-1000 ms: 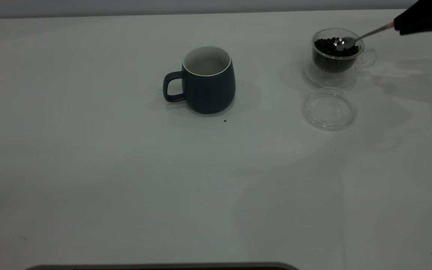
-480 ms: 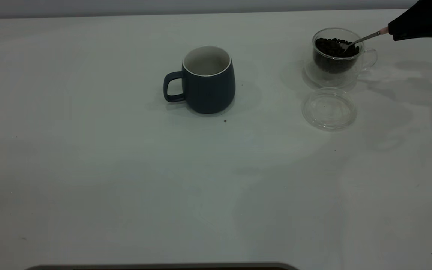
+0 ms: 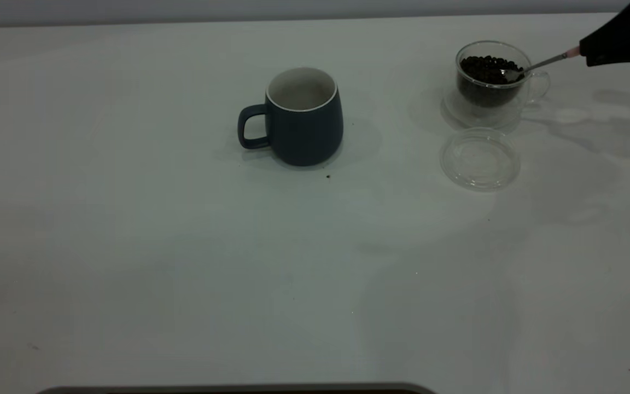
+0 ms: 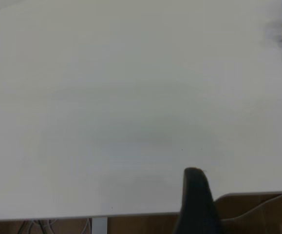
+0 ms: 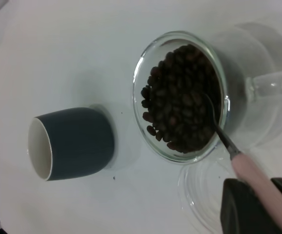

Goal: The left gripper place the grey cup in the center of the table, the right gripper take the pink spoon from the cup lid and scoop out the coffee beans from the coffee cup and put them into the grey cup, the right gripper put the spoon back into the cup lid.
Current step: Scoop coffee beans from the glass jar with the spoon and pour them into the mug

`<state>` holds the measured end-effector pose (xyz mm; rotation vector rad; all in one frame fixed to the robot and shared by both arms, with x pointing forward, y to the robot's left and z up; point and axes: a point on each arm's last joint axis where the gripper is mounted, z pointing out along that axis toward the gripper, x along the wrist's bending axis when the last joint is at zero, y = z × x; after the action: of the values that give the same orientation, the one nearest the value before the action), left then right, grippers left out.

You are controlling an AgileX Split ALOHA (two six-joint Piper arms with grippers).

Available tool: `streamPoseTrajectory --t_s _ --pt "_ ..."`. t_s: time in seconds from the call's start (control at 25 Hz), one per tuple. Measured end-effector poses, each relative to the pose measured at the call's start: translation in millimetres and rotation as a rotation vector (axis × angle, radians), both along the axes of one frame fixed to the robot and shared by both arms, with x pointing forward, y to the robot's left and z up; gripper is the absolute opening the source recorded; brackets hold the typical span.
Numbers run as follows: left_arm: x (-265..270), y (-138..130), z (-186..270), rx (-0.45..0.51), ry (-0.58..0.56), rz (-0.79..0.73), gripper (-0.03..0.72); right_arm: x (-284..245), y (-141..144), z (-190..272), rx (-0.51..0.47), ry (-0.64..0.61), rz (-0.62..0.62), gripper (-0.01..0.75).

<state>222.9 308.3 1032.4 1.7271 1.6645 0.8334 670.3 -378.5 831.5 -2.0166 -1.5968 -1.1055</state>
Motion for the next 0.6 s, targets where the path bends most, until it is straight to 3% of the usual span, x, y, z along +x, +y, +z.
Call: streamPoseTrajectory --t_s 0.4,0.6 --pt "0 0 0 0.0 0.0 0.001 0.567 -2 5 -16 0.124 0.041 -0.021 0.098" --pt "0 0 0 -0.001 0.0 0.003 0.567 -2 3 -17 0.139 0.041 -0.039 0.098"
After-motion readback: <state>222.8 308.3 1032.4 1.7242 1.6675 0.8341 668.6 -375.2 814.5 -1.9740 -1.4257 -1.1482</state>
